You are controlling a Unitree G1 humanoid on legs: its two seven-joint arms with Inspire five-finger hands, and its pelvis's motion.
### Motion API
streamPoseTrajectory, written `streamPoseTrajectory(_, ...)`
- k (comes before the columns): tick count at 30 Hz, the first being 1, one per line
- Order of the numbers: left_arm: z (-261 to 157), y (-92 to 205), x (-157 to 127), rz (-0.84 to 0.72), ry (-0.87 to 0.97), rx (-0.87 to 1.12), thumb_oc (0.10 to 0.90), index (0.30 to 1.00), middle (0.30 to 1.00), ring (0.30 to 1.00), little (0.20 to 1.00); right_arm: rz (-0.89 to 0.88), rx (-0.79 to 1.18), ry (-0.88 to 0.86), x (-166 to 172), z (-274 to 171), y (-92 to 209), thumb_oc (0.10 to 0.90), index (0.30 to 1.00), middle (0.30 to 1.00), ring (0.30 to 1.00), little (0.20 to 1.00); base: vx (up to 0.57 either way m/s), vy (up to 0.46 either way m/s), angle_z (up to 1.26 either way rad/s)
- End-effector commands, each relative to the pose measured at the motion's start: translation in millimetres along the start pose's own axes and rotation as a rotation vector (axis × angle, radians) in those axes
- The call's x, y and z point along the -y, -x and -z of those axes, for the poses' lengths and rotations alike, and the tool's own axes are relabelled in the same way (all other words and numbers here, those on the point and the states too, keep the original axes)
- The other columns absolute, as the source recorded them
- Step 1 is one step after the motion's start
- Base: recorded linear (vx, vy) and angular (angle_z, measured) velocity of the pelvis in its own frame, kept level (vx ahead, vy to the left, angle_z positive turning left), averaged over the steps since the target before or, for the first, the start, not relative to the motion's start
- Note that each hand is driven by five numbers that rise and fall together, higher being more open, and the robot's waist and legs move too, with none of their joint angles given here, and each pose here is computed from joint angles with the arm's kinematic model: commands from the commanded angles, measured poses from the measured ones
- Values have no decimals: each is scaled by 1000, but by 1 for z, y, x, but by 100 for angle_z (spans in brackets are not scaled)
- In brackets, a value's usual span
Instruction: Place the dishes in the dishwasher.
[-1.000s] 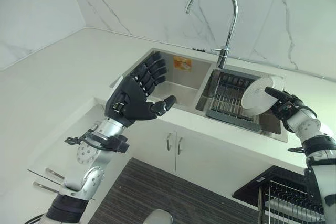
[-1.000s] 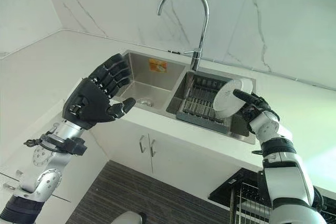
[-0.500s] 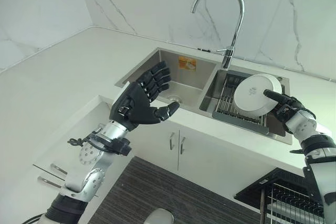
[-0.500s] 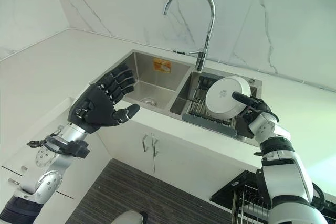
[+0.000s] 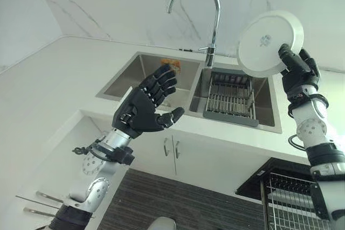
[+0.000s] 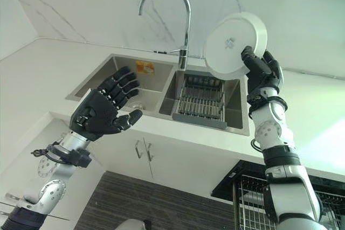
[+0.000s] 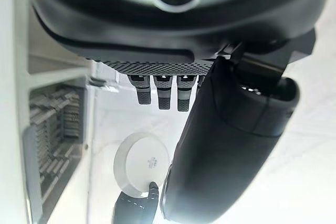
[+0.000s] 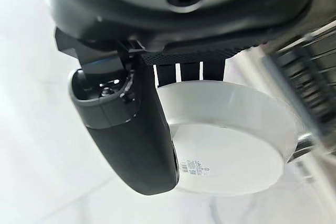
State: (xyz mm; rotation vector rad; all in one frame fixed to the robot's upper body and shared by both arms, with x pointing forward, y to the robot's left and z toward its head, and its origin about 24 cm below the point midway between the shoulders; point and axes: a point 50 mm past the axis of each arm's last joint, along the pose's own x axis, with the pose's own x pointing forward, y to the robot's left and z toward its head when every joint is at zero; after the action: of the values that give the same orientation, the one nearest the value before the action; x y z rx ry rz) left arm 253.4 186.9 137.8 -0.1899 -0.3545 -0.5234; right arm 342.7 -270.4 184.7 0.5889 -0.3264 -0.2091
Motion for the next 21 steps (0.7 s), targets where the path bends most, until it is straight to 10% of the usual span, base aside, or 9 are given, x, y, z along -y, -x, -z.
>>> streamPoseTrajectory(1, -48, -7, 4, 81, -132, 229, 800, 900, 900, 900, 900, -128, 394, -144, -46, -71, -5, 400, 300, 300, 300, 300, -172, -34, -56)
streamPoseTrajectory(21, -48, -36, 35, 234, -118, 263, 800, 900, 900, 900, 900, -383, 381, -140, -93, -45, 47, 400, 300, 300, 300, 300, -186, -311, -55)
